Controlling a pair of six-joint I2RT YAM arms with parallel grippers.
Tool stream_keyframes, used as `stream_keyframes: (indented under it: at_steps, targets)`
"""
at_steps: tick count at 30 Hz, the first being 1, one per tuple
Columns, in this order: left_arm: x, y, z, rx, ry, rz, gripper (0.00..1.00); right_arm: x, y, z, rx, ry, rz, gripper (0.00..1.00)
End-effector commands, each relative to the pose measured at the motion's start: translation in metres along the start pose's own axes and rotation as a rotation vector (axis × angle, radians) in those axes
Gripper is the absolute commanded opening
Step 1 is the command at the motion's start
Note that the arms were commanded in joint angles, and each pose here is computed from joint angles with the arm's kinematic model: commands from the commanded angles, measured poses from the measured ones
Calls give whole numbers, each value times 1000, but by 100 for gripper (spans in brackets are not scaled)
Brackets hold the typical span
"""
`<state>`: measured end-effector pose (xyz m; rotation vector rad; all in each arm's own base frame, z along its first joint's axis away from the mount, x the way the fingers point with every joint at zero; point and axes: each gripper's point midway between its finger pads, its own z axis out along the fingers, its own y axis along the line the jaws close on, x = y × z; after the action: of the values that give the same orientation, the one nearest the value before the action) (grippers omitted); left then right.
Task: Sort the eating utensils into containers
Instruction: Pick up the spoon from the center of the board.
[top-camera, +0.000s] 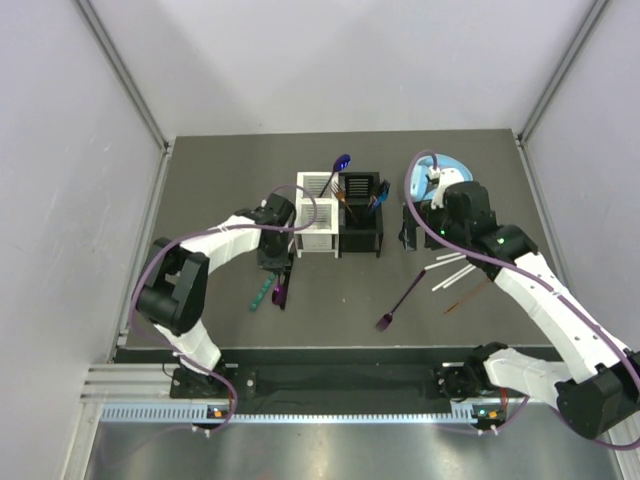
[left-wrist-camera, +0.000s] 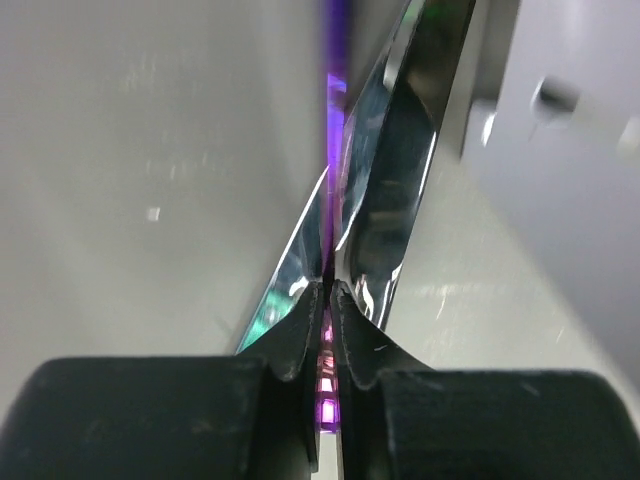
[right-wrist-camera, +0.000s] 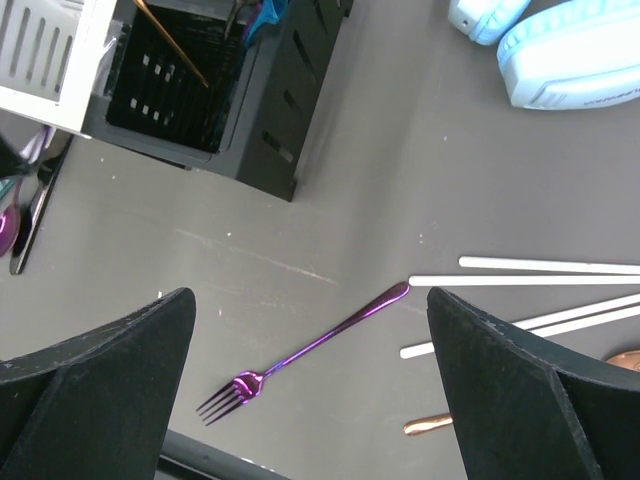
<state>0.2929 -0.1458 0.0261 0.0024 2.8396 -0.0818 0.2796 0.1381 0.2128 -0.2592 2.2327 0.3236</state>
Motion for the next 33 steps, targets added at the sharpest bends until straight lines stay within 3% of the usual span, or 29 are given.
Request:
stream_keyframes:
  at_steps: [1,9,14,22,33]
  targets:
    - [-2,9,-35,3,-40,-25,0,-8,1,-3,-23,-51,8,100]
    - [-26,19,-81,2,-150,-22,0,-6,7,1,-54,-41,12,100]
    - [-37,6,-98,123,-183,-78,0,-5,8,2,-58,-40,15,100]
    - [-71,-17,-158,293,-301,-106,0,-1,6,6,-48,-36,24,100]
    - [-113,-61,-231,629,-350,-212,0,-5,4,7,-38,-44,35,100]
